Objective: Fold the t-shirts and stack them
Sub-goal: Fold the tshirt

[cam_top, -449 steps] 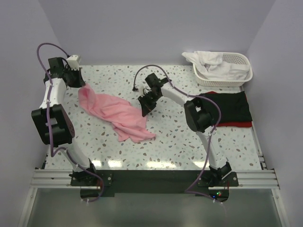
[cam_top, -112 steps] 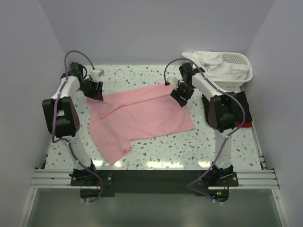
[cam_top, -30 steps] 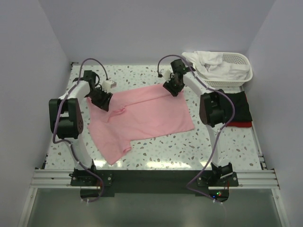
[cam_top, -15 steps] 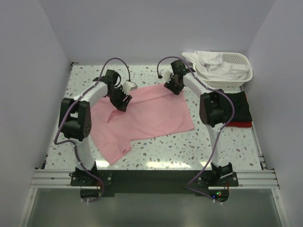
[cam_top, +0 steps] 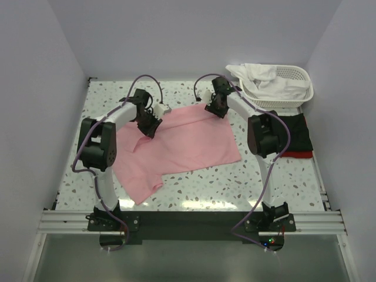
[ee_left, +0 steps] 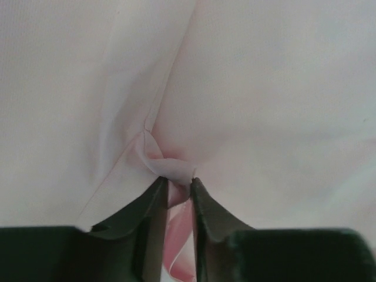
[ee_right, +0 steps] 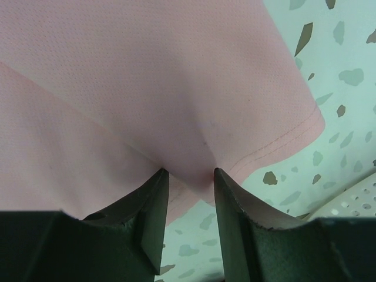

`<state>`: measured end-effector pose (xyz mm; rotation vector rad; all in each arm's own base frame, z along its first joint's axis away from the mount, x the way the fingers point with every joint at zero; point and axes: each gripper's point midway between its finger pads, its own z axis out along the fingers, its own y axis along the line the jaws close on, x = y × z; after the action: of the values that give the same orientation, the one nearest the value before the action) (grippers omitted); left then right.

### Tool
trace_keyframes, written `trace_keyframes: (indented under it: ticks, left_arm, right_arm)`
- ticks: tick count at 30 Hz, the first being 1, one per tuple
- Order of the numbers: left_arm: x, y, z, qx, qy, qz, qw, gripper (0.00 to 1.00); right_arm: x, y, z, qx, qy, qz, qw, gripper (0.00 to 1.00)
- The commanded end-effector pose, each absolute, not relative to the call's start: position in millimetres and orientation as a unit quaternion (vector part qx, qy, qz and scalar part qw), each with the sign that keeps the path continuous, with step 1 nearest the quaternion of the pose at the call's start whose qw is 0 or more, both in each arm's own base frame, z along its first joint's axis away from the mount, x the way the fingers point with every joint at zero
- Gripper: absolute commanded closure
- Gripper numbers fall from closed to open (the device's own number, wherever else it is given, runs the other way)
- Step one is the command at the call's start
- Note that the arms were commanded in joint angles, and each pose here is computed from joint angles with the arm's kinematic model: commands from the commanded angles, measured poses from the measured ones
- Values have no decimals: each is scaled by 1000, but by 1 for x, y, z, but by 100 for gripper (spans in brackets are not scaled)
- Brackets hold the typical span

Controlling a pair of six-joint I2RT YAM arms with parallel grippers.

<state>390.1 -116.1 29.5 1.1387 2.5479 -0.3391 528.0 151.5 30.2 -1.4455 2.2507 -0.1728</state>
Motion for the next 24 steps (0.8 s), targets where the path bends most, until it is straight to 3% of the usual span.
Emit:
trace_keyframes:
  ticks: [1,8,12,17,24]
  left_arm:
    - [405,-120,39,403,888,-112,188,80]
    - [407,-117,46,407,887,-103,194,99]
    - [406,-114,46,406,888,-101,191,100]
    - [408,-111,52,404,888,-97,198,100]
    - [402,-105,66,411,883,-94,205,100]
  right_arm:
    - [540,146,54,-534,801,-89,255,60]
    - [541,144,60,-543,794,-92,258,73]
    - [543,147,65,-549,788,-92,263,76]
    - [545,147,66,-556,784,-94,259,100]
    - [535,148,82,-566,777,-83,264,100]
